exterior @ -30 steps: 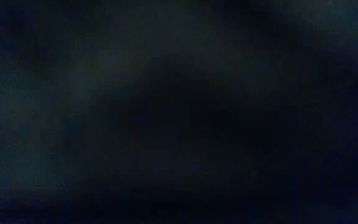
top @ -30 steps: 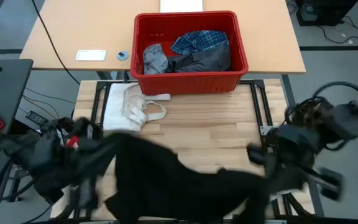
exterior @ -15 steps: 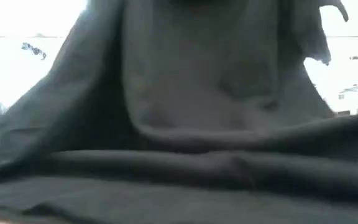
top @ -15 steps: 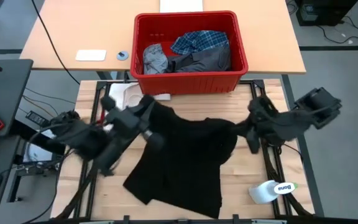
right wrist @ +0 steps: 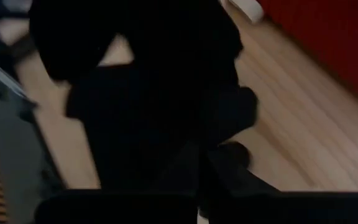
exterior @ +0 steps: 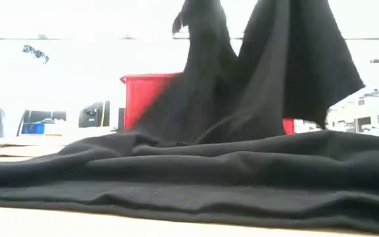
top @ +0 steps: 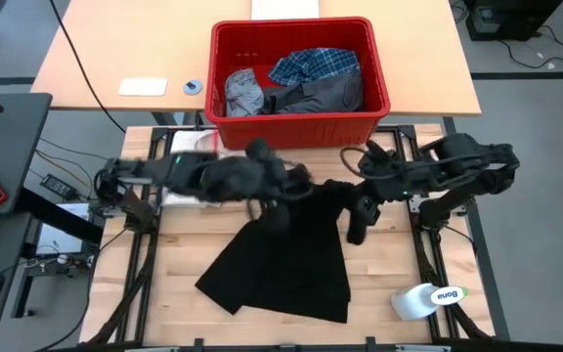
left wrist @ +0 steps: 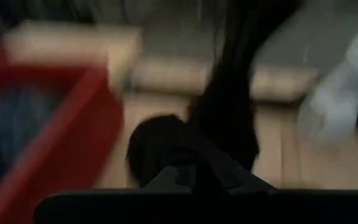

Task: Fold Laundry from Bin
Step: Fold the black shirt

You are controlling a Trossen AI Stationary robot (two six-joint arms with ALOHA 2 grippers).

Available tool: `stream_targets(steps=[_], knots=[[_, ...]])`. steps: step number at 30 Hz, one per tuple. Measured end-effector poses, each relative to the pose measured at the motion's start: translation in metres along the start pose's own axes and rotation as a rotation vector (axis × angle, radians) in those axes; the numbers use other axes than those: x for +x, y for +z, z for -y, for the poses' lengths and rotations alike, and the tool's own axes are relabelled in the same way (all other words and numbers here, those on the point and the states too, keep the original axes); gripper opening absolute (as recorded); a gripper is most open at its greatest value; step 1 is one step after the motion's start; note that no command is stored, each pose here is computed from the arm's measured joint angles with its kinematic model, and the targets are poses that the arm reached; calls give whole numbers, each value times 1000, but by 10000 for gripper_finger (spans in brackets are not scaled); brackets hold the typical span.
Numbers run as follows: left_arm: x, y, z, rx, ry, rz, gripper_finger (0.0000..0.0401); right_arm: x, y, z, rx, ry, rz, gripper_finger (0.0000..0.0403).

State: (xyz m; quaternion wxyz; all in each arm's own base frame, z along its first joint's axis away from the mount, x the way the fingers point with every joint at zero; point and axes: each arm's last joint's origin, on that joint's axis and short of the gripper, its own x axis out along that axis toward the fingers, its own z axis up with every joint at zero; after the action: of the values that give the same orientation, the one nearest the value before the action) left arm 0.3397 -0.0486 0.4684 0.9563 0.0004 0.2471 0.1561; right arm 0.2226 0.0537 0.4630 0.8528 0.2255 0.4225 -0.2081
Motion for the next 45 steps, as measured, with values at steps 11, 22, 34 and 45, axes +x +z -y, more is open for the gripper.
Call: stream_targets(steps=[11,22,34,45], knots=[[23,-45,-80,-42,57,-537,8,102,-15,34,44,-123,-366,16],[129,-107,-99,29,-84,-365,8,170,-9,89,163,-194,-350,20],[172,-152,-111,-414,-198,-133,8,215,-4,146,240,-212,-226,75],[171,-132,-110,-767,-397,-12,9,202,17,176,64,-227,-72,179]])
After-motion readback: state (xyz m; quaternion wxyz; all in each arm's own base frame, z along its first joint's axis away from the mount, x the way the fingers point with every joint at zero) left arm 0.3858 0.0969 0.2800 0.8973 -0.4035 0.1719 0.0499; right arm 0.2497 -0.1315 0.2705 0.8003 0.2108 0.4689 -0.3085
